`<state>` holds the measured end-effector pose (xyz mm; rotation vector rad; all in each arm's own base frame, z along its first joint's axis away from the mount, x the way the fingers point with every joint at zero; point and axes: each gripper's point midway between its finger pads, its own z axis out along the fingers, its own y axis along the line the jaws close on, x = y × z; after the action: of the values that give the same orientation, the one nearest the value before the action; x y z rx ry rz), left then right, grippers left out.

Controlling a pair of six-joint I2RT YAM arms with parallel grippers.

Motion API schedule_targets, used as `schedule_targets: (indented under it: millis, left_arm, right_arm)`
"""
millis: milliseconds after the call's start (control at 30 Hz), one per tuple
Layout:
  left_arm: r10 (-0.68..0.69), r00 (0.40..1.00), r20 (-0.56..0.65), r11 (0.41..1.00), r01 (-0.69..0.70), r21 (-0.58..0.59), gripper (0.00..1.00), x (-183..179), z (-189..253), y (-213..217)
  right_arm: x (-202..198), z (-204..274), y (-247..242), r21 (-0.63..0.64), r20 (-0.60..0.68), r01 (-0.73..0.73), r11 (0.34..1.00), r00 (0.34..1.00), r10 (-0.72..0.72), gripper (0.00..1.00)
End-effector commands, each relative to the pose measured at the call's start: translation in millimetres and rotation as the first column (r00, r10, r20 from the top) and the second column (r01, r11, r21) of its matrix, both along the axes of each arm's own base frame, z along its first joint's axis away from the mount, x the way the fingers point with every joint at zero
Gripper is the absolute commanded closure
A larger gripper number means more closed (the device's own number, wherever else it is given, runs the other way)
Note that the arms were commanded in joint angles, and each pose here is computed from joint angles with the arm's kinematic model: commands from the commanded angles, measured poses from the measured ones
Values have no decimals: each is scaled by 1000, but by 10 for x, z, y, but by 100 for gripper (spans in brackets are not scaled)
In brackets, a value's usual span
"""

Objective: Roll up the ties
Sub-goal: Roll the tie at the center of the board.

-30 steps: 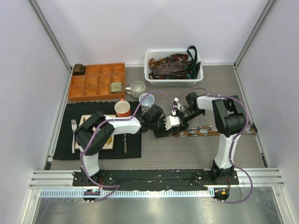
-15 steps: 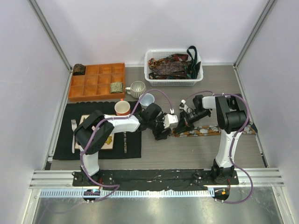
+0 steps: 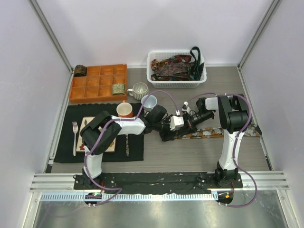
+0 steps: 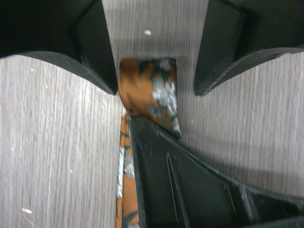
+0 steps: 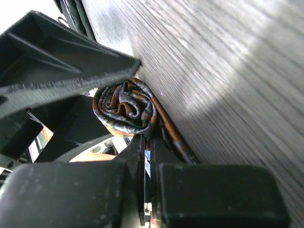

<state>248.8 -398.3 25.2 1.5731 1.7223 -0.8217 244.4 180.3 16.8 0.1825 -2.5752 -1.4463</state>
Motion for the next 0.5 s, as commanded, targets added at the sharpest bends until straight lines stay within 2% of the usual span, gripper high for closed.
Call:
schedule_targets:
  millis: [0, 167, 267, 333, 467]
  left_arm:
    - [-15, 999, 52, 999, 17, -33, 40, 75, 88, -147]
    - [8, 999, 48, 998, -11, 55, 66, 34, -5, 74]
    - [10, 999, 37, 995, -13, 97, 74, -67, -60, 264]
    - [17, 1000, 19, 991, -19, 129, 75, -133, -101, 375]
    - [30, 1000, 1, 986, -30, 165, 77, -171, -160, 451]
  right_arm:
    - [-18, -269, -68, -100, 7, -36, 994, 999, 37, 99]
    - [67, -202, 25, -89, 34, -25, 996, 999, 28, 96]
    - [183, -100, 30, -95, 72, -16, 995, 997, 23, 85]
    - [232, 57, 40, -87, 107, -16, 996, 994, 25, 74]
    - [203, 316, 86, -50, 146, -20, 999, 989, 27, 60]
